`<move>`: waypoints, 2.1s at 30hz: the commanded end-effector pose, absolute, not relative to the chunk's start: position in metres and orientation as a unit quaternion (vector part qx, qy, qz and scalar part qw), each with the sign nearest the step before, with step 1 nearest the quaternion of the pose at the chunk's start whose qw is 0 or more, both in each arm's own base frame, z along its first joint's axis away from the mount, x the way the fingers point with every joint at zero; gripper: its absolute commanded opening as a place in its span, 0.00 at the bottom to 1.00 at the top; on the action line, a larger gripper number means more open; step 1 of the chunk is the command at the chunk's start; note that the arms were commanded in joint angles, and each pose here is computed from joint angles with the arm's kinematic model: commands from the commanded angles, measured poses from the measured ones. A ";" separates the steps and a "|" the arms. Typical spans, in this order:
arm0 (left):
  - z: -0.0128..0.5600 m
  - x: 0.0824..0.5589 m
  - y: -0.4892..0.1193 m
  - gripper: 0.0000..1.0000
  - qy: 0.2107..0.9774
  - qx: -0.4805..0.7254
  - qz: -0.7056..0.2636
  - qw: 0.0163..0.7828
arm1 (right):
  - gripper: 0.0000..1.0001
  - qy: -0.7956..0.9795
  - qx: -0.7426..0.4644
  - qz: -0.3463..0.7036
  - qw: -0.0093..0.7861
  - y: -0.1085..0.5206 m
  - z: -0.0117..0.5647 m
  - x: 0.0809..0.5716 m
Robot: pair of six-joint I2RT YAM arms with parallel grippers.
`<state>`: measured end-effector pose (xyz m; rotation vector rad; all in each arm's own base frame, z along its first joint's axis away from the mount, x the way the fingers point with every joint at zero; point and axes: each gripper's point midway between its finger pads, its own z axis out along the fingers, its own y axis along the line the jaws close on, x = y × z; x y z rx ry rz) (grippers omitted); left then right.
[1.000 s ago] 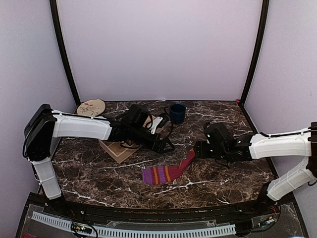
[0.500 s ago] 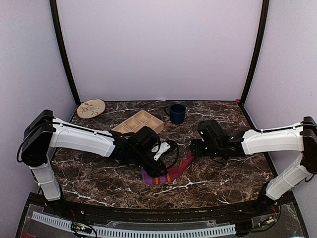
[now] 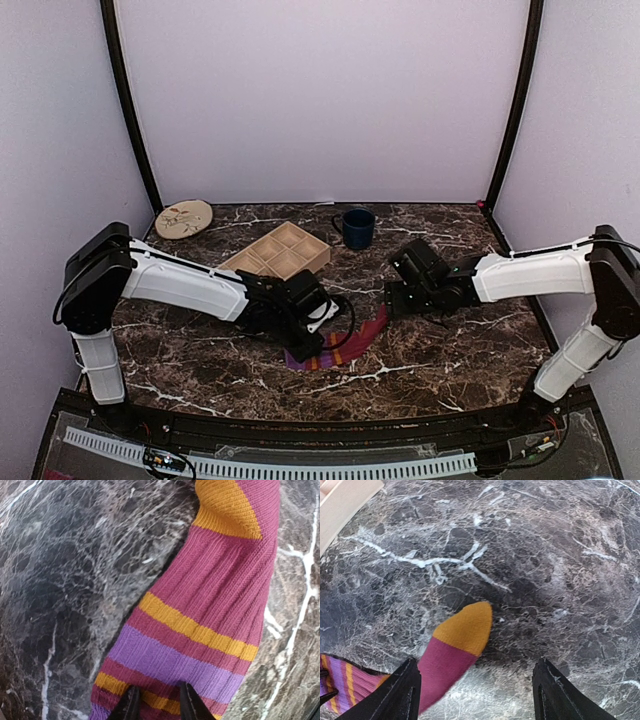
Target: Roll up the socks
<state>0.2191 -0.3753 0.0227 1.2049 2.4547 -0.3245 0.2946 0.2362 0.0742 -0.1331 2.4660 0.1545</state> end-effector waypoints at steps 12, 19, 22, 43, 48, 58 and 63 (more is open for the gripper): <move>0.013 0.228 -0.325 0.28 0.935 0.305 -0.009 0.178 | 0.72 0.942 -0.056 0.057 0.325 0.234 0.067 0.306; 0.014 0.227 -0.315 0.26 0.947 0.276 0.012 0.165 | 0.72 0.945 -0.084 0.038 0.313 0.241 0.052 0.313; 0.013 0.225 -0.312 0.26 0.951 0.265 0.019 0.158 | 0.72 0.945 -0.092 0.032 0.314 0.243 0.050 0.317; 0.015 0.215 -0.306 0.26 0.961 0.236 0.026 0.140 | 0.71 0.940 -0.123 0.021 0.319 0.262 0.044 0.340; 0.017 0.213 -0.304 0.27 0.963 0.229 0.027 0.138 | 0.71 0.947 -0.127 0.015 0.295 0.266 0.019 0.338; 0.023 0.212 -0.295 0.28 0.967 0.208 0.033 0.143 | 0.71 0.960 -0.108 -0.011 0.256 0.247 -0.010 0.324; 0.025 0.211 -0.293 0.29 0.969 0.197 0.031 0.146 | 0.71 0.966 -0.093 -0.016 0.241 0.235 -0.016 0.312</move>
